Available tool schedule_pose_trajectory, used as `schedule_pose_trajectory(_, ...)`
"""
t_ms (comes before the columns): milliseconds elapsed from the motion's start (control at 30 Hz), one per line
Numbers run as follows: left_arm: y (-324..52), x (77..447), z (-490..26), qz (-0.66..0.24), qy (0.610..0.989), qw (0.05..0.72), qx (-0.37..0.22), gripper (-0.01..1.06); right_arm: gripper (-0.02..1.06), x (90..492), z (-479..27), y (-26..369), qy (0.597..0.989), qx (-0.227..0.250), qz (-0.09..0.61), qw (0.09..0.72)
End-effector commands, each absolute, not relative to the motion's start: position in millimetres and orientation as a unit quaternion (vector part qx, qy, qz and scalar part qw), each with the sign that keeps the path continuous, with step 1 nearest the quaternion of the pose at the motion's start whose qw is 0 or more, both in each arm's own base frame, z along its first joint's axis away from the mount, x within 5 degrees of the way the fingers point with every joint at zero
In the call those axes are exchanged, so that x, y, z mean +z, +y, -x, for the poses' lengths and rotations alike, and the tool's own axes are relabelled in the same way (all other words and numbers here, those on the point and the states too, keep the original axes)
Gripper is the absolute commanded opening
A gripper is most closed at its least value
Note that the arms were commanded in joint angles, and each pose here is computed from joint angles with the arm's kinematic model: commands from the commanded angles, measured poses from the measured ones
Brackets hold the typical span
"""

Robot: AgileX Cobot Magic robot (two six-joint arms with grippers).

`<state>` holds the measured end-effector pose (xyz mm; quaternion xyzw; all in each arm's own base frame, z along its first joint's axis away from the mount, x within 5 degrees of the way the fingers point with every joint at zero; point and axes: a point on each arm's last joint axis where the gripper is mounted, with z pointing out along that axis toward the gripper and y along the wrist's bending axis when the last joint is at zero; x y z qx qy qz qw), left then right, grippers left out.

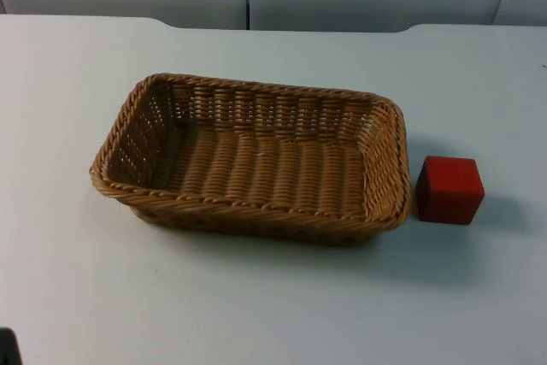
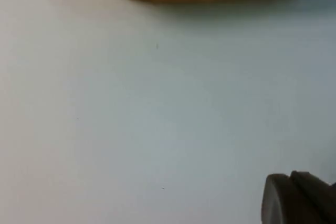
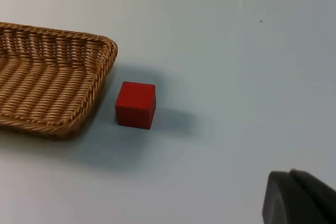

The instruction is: Pick up the basket with the left hand and place the cube into the basket with the right hand.

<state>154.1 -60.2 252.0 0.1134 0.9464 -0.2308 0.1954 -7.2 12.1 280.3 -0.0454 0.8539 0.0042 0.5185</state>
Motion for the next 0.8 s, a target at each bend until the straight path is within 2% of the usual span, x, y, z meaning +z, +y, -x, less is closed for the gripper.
schedule_pose_trajectory(0,-68.6,237.1,-178.9,-0.119,0.945,0.163,-0.256,0.07,0.0,279.0,7.0,11.5,0.854,-0.002,0.046,0.518)
schedule_pose_trajectory(100,-77.4,226.1,-212.4,-0.129,0.94,0.146,-0.28,0.2,0.0,279.0,7.0,11.5,0.854,-0.002,0.046,0.518)
schedule_pose_trajectory(133,-77.4,226.1,-212.4,-0.129,0.94,0.146,-0.28,0.2,0.0,279.0,7.0,11.5,0.854,-0.002,0.046,0.518)
schedule_pose_trajectory(300,-85.4,224.5,-269.9,-0.166,0.929,0.186,-0.274,0.56,0.0,279.0,7.0,11.5,0.854,-0.002,0.046,0.518)
schedule_pose_trajectory(333,-85.4,224.5,-269.9,-0.166,0.929,0.186,-0.274,0.56,0.0,279.0,7.0,11.5,0.854,-0.002,0.046,0.518)
schedule_pose_trajectory(400,-86.1,225.6,-288.4,-0.173,0.927,0.207,-0.261,0.67,0.0,279.0,7.0,11.5,0.854,-0.002,0.046,0.518)
schedule_pose_trajectory(600,-80.1,205.7,-325.2,-0.168,0.935,0.243,-0.196,0.68,0.0,279.0,7.0,11.5,0.854,-0.002,0.046,0.518)
schedule_pose_trajectory(767,-79.9,179.7,-342.3,-0.162,0.941,0.234,-0.182,0.68,0.0,279.0,7.0,11.5,0.854,-0.002,0.046,0.518)
